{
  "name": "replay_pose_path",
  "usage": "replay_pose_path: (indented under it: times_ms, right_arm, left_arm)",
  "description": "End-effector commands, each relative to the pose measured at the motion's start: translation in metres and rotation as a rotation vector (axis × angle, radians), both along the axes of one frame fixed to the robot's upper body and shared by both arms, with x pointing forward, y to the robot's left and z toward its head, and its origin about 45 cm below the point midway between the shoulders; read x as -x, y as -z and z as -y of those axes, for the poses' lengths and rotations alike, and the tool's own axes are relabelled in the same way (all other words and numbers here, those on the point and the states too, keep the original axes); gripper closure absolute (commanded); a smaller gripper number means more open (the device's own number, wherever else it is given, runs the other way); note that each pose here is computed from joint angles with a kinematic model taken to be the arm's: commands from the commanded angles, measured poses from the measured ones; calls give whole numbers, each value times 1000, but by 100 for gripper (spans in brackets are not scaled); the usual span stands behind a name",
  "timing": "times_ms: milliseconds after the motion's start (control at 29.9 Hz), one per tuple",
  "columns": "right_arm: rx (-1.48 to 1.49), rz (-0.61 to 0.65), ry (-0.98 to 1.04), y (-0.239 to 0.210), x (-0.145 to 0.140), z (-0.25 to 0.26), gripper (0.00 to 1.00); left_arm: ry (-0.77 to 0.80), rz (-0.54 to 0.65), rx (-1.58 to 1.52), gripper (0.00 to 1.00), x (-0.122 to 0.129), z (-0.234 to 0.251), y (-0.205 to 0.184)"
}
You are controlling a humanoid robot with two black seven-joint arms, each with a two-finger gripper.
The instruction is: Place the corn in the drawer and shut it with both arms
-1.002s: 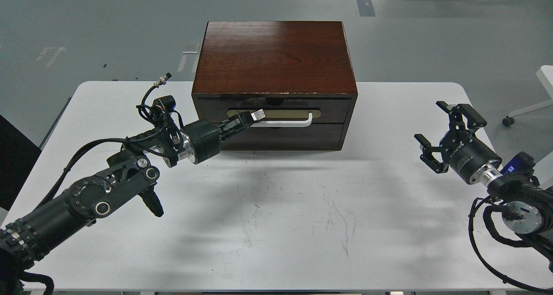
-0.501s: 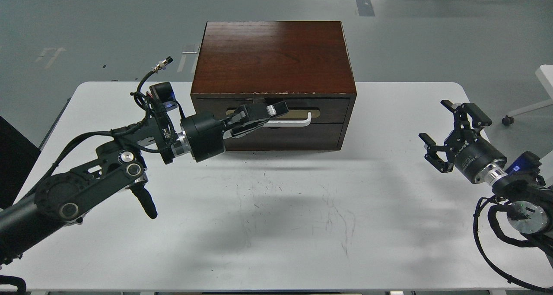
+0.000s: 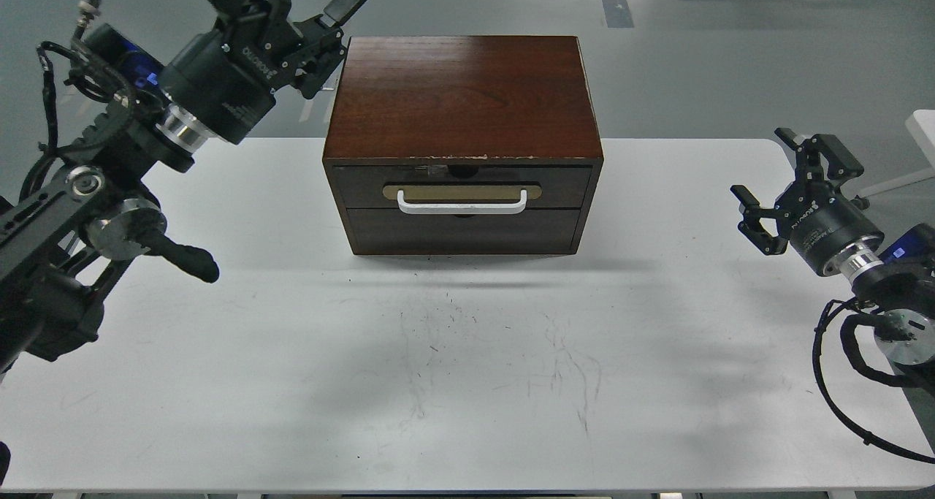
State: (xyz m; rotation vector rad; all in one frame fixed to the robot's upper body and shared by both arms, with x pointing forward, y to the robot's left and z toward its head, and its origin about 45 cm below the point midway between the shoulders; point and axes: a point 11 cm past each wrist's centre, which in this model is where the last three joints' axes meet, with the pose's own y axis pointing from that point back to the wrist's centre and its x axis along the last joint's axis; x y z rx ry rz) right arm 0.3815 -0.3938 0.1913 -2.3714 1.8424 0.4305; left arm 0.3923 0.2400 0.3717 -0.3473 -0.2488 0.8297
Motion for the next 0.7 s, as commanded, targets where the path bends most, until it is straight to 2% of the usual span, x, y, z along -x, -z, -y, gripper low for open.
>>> replay_pose_path:
  times_ms: [0, 167, 200, 301, 668]
  right_arm:
    - [-5, 13, 2, -4, -4, -3, 1]
    - [-2, 11, 16, -2, -5, -3, 1]
    - [2, 10, 23, -1, -6, -4, 1]
    - [11, 1, 37, 2, -4, -2, 1]
    - [-14, -30, 14, 18, 1, -17, 0]
  left_arm:
    - [-107, -71, -9, 0, -5, -29, 18]
    - [-236, -325, 4, 0, -12, -71, 72]
    - [-258, -402, 30, 0, -11, -81, 87]
    - [-255, -517, 99, 0, -2, -96, 117]
    - [-243, -603, 181, 0, 33, -114, 160]
